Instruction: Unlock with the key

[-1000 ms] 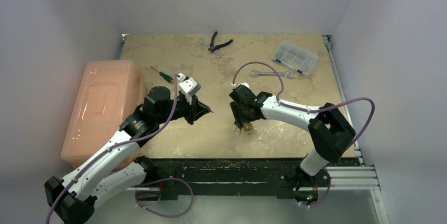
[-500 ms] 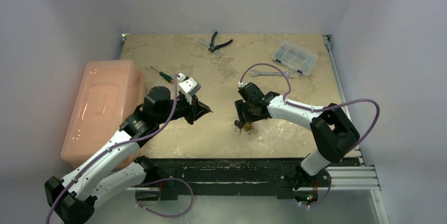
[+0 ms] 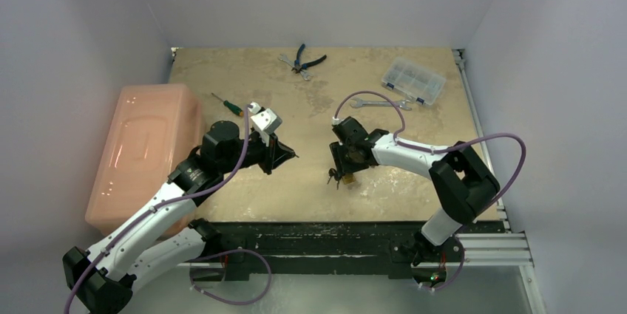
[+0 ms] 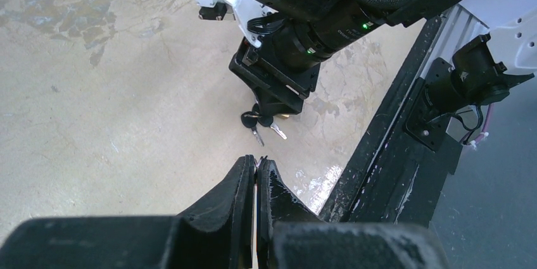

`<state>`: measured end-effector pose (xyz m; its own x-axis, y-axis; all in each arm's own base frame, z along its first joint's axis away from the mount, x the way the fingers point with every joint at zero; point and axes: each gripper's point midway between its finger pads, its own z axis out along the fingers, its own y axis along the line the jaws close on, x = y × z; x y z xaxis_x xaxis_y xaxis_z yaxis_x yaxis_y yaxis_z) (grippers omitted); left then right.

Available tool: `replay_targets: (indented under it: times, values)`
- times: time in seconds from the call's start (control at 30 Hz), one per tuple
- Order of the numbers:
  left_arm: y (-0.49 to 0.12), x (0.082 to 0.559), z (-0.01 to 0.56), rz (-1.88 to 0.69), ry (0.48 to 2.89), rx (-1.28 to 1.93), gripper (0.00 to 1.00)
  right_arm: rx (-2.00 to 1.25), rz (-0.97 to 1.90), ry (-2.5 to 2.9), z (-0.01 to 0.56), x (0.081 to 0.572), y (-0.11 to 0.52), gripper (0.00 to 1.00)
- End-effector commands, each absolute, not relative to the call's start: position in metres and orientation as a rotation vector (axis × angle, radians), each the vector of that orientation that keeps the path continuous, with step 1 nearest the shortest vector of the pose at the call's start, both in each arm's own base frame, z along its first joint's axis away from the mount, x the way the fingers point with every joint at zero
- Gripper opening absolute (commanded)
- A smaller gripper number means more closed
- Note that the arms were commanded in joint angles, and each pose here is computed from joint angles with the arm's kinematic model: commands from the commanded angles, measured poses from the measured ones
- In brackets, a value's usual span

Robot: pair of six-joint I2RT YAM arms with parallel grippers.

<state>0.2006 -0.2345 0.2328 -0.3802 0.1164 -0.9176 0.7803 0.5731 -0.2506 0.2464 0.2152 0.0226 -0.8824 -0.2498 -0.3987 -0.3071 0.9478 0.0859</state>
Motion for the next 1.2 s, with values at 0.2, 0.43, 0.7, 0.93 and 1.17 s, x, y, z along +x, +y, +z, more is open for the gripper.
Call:
replay_targets:
  times: [0.2, 0.43, 0.7, 0.93, 1.17]
  values:
    - [-0.237, 0.206, 0.251, -0.853, 1.784, 0.735, 0.00, -0.419, 0.082, 2.759, 0.009, 0.238, 0.199, 0.65]
    - [-0.237, 0.206, 0.252, -0.856, 1.781, 0.737, 0.00, -0.364, 0.201, 2.678, 0.041, 0.239, 0.207, 0.71]
    - [-0.236, 0.205, 0.254, -0.857, 1.774, 0.735, 0.00, -0.349, 0.197, 2.671, 0.045, 0.237, 0.203, 0.65]
    - [-0.236, 0.204, 0.255, -0.860, 1.771, 0.735, 0.00, -0.370, 0.152, 2.724, 0.026, 0.229, 0.202, 0.61]
    - [-0.237, 0.204, 0.256, -0.864, 1.767, 0.738, 0.00, -0.390, 0.122, 2.717, 0.022, 0.234, 0.206, 0.60]
